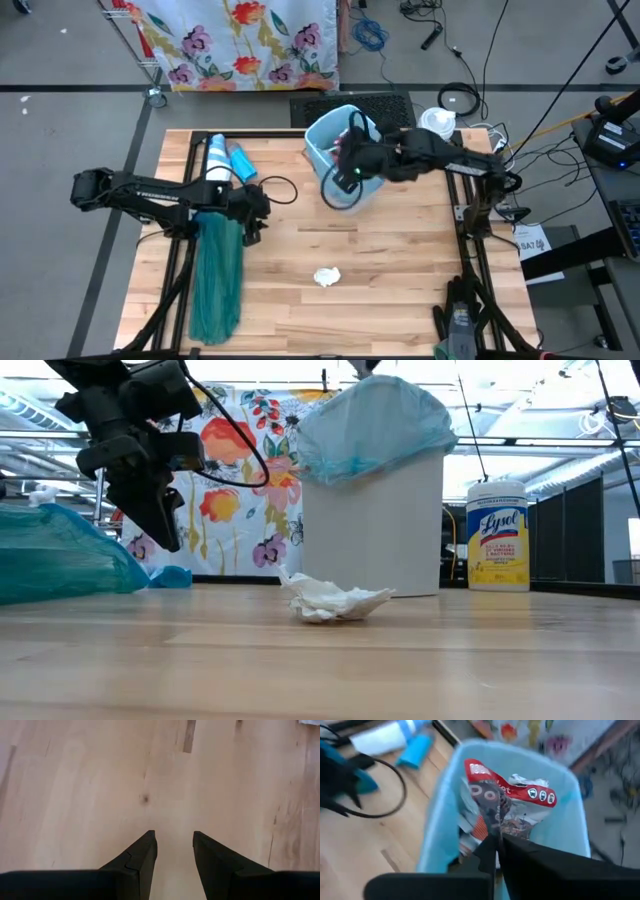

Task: Place trash/remove bag and relplace
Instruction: Put the red paper into the trash bin, then put the white paper into the trash bin

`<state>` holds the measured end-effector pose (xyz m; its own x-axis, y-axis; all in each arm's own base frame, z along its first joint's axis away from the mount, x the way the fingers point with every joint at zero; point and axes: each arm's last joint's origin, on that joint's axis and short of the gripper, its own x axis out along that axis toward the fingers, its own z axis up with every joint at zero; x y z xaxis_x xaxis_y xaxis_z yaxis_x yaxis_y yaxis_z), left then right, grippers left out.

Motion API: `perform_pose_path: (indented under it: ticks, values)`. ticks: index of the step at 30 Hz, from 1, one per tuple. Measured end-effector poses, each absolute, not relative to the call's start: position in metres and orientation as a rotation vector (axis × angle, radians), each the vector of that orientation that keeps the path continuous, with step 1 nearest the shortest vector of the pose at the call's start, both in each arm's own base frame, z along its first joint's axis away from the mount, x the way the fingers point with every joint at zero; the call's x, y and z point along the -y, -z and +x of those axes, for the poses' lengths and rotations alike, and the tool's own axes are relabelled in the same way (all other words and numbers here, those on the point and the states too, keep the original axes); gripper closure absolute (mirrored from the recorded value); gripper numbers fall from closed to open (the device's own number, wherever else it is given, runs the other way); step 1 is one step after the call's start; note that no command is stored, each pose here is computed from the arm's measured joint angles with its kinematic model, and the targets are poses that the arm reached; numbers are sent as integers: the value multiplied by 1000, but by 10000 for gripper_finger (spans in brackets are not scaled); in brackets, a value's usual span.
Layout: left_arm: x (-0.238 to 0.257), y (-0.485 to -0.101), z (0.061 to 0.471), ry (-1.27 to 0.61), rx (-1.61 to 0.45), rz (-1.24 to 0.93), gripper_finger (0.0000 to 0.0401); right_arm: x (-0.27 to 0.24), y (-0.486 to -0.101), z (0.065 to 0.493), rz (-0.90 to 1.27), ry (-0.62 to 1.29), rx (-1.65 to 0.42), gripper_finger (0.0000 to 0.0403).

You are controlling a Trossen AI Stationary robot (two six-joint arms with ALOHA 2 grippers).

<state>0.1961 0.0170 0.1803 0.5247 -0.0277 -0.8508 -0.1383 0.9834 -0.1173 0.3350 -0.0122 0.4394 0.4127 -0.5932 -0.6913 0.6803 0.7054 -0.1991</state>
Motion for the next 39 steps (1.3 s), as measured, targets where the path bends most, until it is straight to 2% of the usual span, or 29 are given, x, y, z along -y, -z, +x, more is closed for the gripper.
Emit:
perform_pose_path:
  ticks: [8, 15, 20, 30, 34, 39]
  values:
    - [-16, -180, 196, -21, -1017, -204, 269, 48, -430, 331, 262, 904, -887, 313]
    - [-15, -183, 195, -13, -1005, -215, 269, 40, -436, 327, 256, 880, -873, 254]
    - [-15, -183, 195, -28, -1004, -262, 269, 11, -441, 323, 264, 816, -844, 246]
    - [-11, -191, 198, -17, -999, -278, 269, -81, -431, 324, 319, 582, -883, 246]
    - [-5, -206, 205, 15, -958, -259, 269, -119, -413, 328, 310, 546, -917, 246]
    - [11, -230, 215, 96, -887, -216, 269, -160, -364, 339, 284, 595, -1014, 246]
